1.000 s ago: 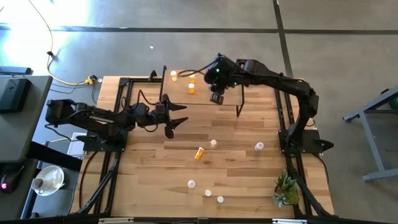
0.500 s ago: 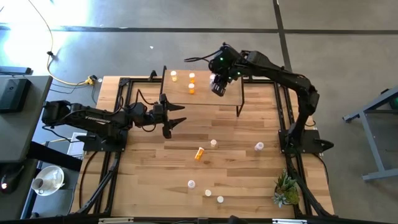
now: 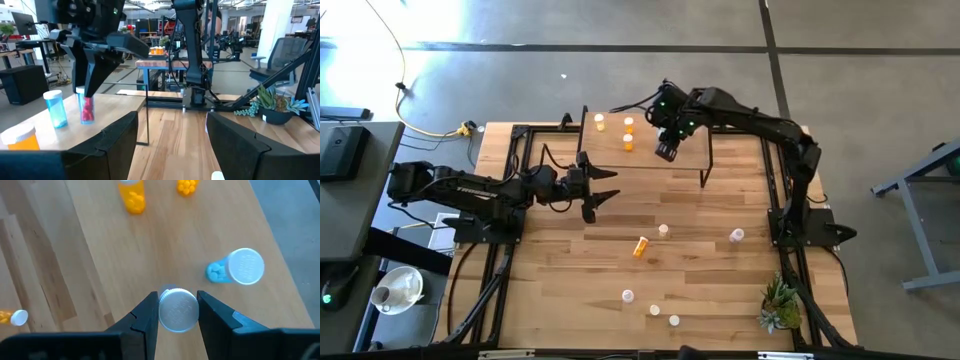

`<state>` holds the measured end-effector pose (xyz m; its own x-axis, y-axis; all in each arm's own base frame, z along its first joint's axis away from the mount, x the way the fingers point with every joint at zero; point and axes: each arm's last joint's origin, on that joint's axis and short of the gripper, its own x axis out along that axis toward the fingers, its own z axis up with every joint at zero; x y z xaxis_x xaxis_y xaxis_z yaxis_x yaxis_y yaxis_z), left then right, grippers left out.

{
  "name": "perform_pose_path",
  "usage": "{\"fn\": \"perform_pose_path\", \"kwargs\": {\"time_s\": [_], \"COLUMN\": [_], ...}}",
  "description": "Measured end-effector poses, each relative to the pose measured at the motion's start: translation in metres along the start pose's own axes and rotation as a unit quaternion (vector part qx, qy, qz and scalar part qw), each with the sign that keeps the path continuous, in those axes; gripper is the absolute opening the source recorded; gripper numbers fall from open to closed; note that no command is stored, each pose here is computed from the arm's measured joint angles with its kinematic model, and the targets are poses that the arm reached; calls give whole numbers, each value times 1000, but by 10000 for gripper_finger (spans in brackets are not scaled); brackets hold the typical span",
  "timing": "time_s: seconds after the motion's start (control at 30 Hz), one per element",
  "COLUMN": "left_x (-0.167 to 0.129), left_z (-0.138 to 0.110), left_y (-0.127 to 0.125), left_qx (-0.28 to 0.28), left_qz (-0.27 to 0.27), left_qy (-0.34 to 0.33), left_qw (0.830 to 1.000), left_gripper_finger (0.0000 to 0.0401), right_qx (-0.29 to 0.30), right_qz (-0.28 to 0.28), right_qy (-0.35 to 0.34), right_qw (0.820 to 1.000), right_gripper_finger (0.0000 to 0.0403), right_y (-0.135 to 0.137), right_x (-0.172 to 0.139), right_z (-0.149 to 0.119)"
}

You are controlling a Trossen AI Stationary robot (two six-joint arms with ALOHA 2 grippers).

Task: Pick and place medicine bottles onto shelf by color
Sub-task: Put the top blue pill bottle on the shelf aligned with the blue pill bottle

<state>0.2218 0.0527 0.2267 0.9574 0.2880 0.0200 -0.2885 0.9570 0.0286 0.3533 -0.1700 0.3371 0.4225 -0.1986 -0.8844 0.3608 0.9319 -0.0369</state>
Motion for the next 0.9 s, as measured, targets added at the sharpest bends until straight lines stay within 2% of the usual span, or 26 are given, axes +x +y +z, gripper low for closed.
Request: {"fn": "perform_pose_path", "kwargs": {"time_s": [0.4,0.6,0.9], "left_x": [0,0,0], "left_z": [0,0,0], "left_y": [0,0,0], "left_qx": [0,0,0], "left_qz": [0,0,0], "left_qy": [0,1,1], "left_qw": [1000,1000,1000], "left_gripper_finger": [227,227,227], "right_qx": [-21,-26,-32], "right_qz": [-2,-22,-26], "right_qy": [2,8,8], "right_qw": [1000,999,999], "right_gripper_finger": [103,103,109], "right_y": [15,16,16], "right_x": [7,11,11], "right_z": [3,3,3]}}
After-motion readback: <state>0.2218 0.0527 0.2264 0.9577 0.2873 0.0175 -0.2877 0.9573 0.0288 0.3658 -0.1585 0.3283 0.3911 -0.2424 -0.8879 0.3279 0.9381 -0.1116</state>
